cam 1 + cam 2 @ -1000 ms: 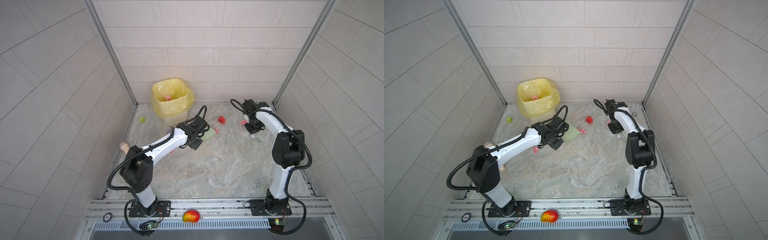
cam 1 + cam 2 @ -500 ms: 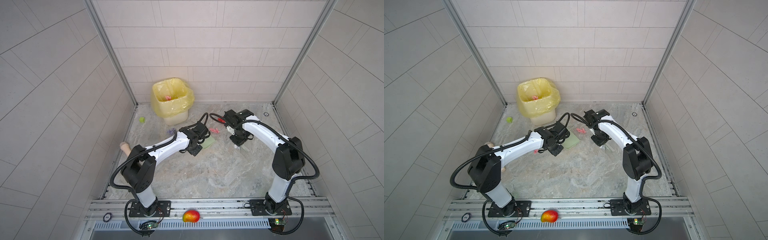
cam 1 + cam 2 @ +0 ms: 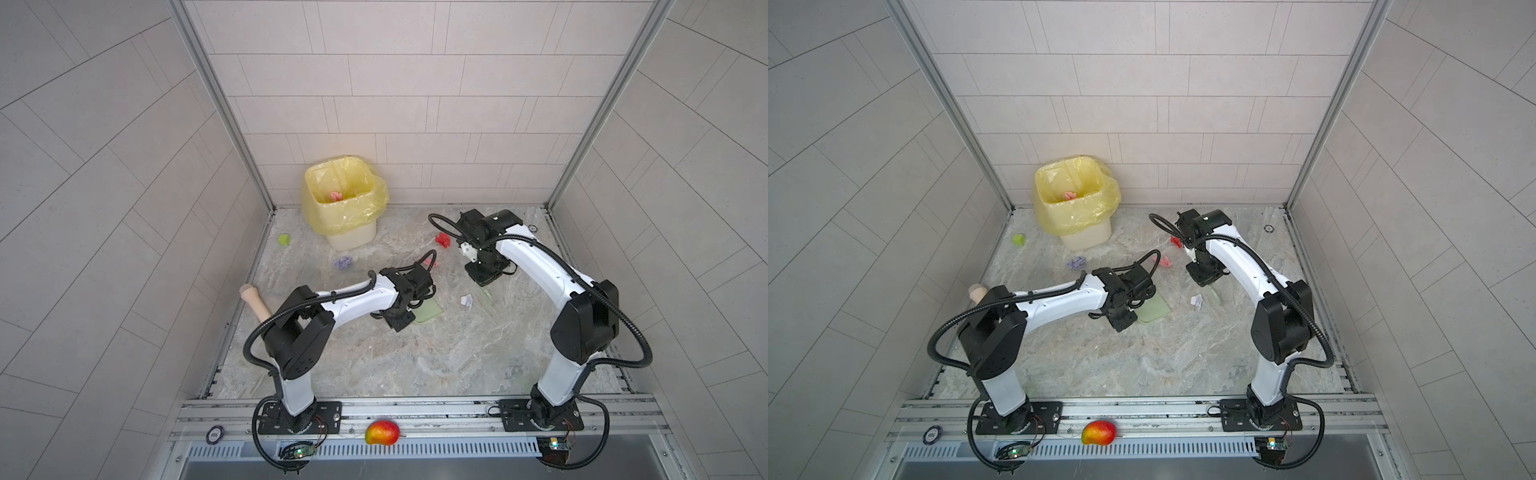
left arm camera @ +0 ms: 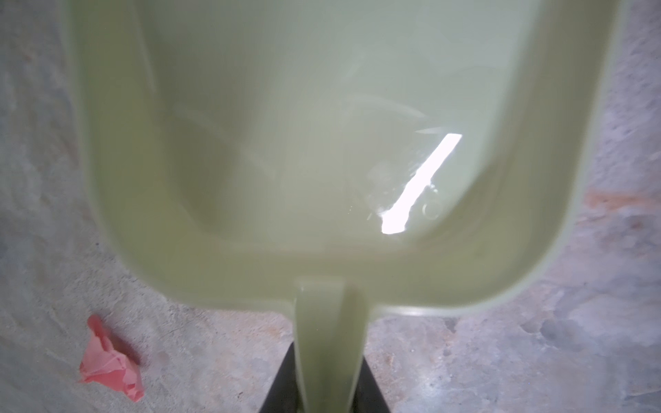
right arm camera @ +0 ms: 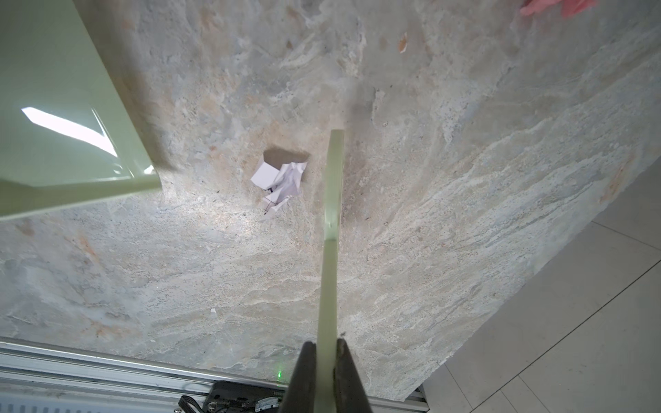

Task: Sweep away the paper scraps from the table
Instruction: 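Sweep the white scrap toward the dustpan with the brush in the right gripper, then push the white scrap into the green dustpan with the right gripper's brush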

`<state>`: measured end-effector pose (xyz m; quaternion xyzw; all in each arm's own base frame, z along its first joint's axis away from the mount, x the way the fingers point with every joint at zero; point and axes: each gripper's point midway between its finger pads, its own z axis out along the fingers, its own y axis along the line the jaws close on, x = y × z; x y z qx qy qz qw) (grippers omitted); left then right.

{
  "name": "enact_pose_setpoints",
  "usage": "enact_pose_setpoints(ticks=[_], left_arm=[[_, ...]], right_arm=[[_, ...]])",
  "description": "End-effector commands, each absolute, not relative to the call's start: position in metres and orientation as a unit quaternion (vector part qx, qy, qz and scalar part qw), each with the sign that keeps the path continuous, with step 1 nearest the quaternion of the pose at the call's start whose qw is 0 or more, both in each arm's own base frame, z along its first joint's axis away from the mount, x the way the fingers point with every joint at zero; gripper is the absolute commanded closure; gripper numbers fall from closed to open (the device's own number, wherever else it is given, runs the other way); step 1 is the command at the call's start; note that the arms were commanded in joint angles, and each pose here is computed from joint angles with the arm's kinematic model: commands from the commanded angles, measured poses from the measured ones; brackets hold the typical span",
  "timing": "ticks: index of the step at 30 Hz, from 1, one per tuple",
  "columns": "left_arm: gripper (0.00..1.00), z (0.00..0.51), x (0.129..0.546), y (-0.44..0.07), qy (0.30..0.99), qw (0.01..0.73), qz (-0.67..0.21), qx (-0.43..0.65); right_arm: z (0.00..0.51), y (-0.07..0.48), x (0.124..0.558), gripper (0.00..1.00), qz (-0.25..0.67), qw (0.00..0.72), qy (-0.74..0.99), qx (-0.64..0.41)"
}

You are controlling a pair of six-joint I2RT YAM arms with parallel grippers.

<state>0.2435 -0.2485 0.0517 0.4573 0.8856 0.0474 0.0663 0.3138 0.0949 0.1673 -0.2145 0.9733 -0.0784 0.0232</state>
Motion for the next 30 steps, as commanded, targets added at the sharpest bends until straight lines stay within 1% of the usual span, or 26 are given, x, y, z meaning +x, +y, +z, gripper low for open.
enact_pose_setpoints(ticks=[1, 8, 30], left_arm=[[1.00, 0.062, 0.244, -0.269, 0.870, 0.075, 0.032, 0.486], [1.00, 0.060, 0.241, -0.294, 0.853, 0.063, 0.007, 0.518], [1.00, 0.040, 0.245, -0.306, 0.861, 0.023, 0.010, 0.507]], right_arm=[[0.166, 0.095, 0.310, 1.00, -0.070, 0.005, 0.977, -0.202], [0.164, 0.097, 0.315, 1.00, -0.068, 0.001, 0.980, -0.189], [0.162, 0.102, 0.319, 1.00, -0.059, -0.006, 0.981, -0.185]])
